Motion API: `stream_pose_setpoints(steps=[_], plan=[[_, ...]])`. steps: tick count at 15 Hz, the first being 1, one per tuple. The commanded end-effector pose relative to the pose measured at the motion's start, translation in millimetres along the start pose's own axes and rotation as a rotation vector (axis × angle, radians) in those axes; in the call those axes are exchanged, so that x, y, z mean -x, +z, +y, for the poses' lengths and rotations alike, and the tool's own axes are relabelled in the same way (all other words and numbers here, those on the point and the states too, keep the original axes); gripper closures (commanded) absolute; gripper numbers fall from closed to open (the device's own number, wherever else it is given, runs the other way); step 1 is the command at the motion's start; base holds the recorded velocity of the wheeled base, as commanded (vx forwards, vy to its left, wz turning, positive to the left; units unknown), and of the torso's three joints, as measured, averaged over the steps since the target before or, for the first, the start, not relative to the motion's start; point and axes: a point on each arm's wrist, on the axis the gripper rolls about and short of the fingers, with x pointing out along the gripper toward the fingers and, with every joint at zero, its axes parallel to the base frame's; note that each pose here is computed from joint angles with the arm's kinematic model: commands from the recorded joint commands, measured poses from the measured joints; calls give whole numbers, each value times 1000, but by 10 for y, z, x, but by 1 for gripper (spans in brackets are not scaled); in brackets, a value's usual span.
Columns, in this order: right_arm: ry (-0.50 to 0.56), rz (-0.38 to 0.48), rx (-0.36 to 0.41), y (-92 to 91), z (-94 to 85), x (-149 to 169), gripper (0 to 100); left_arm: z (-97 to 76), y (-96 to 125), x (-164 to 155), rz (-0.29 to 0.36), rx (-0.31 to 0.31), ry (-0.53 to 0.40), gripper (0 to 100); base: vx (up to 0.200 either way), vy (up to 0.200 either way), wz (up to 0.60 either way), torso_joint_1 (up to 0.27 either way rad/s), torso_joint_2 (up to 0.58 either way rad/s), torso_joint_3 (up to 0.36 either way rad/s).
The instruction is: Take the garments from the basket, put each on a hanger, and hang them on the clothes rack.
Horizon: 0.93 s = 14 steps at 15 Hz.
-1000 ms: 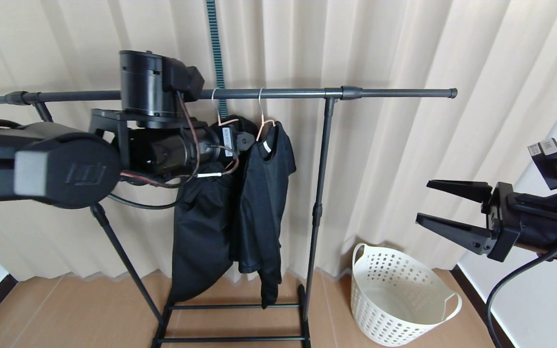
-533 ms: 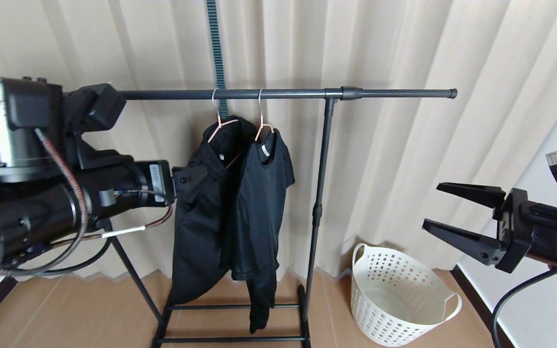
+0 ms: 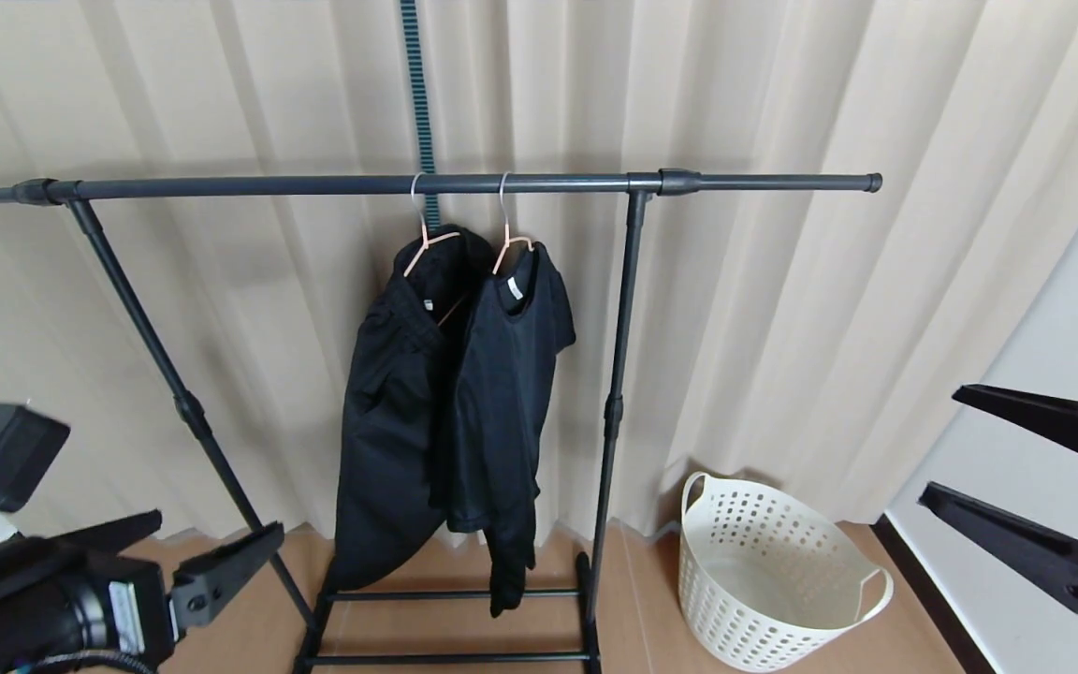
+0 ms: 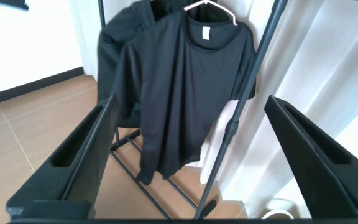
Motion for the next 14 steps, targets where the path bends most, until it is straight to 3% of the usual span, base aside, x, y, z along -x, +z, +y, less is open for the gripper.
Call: stream_pose_setpoints(steps=[1, 5, 9, 11, 12, 14], plan=[[-5, -36, 30, -4, 235, 271, 0, 136, -327, 265, -47, 16, -8, 0, 0, 0, 0, 0, 0, 0], [-6, 0, -2, -112, 567, 648, 0, 290, -738, 492, -100, 33, 10, 0, 0, 0, 0, 0, 0, 0], [-92, 22, -16, -245, 716, 833, 0, 384, -933, 642, -138, 62, 100, 0, 0, 0, 0, 0, 0, 0], [-114, 29, -21, -407, 810, 933, 0, 431, -1169, 670, -146, 47, 168, 0, 0, 0, 0, 0, 0, 0], [-114, 34, -25, -511, 882, 1007, 0, 451, -1304, 730, -208, 7, 248, 0, 0, 0, 0, 0, 0, 0], [-113, 52, -49, -589, 932, 1057, 0, 446, -1341, 761, -229, 31, 322, 0, 0, 0, 0, 0, 0, 0]])
